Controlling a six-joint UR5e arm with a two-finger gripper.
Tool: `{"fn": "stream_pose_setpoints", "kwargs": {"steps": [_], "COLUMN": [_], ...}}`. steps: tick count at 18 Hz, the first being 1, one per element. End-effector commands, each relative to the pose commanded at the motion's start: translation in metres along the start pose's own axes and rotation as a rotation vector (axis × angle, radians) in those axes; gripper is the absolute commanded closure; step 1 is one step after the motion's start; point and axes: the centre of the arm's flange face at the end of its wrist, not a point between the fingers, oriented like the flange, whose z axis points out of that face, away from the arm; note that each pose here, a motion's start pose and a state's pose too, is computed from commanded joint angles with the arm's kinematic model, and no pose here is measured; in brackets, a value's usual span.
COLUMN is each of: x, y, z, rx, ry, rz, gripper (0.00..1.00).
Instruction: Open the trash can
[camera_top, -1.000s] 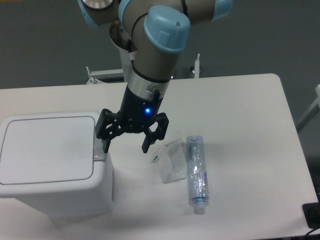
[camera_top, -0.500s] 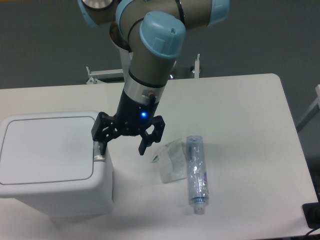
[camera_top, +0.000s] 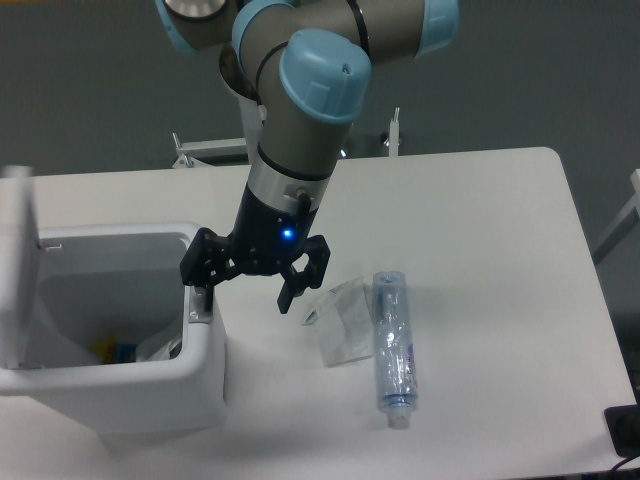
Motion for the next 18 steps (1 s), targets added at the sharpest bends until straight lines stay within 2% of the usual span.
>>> {"fn": "stream_pose_setpoints", "kwargs": {"steps": [2,6,7,9,12,15,18], "x": [0.005,-0.022,-0.034,-0.056,-0.085,-0.098,-0.106], "y": [-0.017,-0.041,-0.045,-0.044,-0.04,-0.02,0.004], "z": [-0.037,-0.097,-0.104,-0.124,-0.127,-0.121,-0.11], "rx": [0.077,0.187,0.197,0.2,0.147,0.026,-0.086], "ry": [-0.03,-0.079,-0.105,-0.202,-0.288,-0.327,-0.411], "rz": [0.039,0.047,0.057,0.094,0.233,0.349,0.465], "gripper": [0.0,0.0,0.0,0.0,0.0,0.0,0.0]}}
